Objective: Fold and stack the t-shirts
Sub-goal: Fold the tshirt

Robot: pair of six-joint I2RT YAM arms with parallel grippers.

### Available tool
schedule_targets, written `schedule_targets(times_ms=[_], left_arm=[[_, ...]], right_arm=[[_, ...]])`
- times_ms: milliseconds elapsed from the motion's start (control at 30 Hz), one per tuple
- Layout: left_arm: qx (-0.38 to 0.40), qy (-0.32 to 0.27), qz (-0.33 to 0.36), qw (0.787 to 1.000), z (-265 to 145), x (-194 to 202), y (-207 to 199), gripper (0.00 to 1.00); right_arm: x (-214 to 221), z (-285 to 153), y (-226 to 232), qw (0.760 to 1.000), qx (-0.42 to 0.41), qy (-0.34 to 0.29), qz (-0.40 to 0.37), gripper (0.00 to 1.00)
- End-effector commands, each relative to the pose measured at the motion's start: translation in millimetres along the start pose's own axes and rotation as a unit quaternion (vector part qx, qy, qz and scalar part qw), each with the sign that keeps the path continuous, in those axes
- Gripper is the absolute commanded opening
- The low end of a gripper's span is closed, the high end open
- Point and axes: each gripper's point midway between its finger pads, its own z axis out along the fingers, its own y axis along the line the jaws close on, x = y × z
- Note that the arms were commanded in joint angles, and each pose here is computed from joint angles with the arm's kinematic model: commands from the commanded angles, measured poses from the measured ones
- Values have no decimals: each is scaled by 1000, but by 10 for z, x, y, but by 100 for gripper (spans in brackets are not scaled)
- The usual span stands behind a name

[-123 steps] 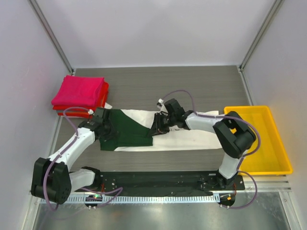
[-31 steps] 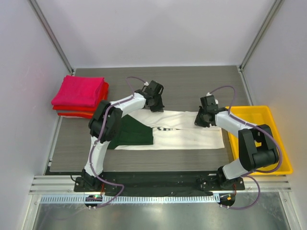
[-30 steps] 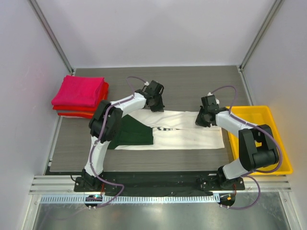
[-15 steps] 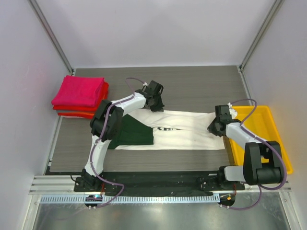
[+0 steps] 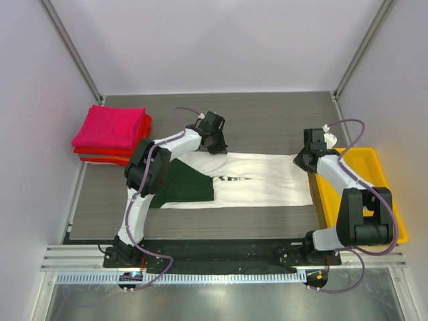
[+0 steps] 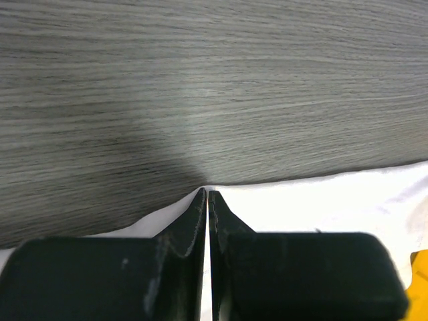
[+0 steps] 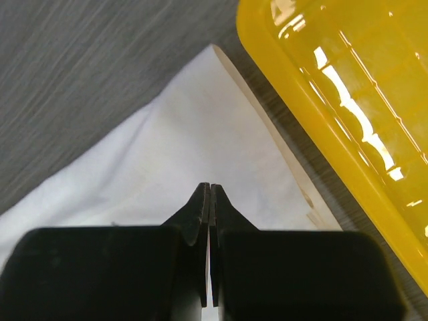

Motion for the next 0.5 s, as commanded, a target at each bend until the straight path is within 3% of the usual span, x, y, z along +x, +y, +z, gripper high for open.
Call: schedule_targets(times_ms=[0,233,467], left_arm=[[5,-21,20,1000,-51,-131,-87,4],[-13,-23,17,1000,-58,-126,-26,4],[-41,-16,6,999,5,-114,124,4]], right_arm=[[-268,67,137,1000,3,-29,7,1],[-372,357,275,999,17,-27,29,1],[-441,687,-139,991,111,-24,76,1]])
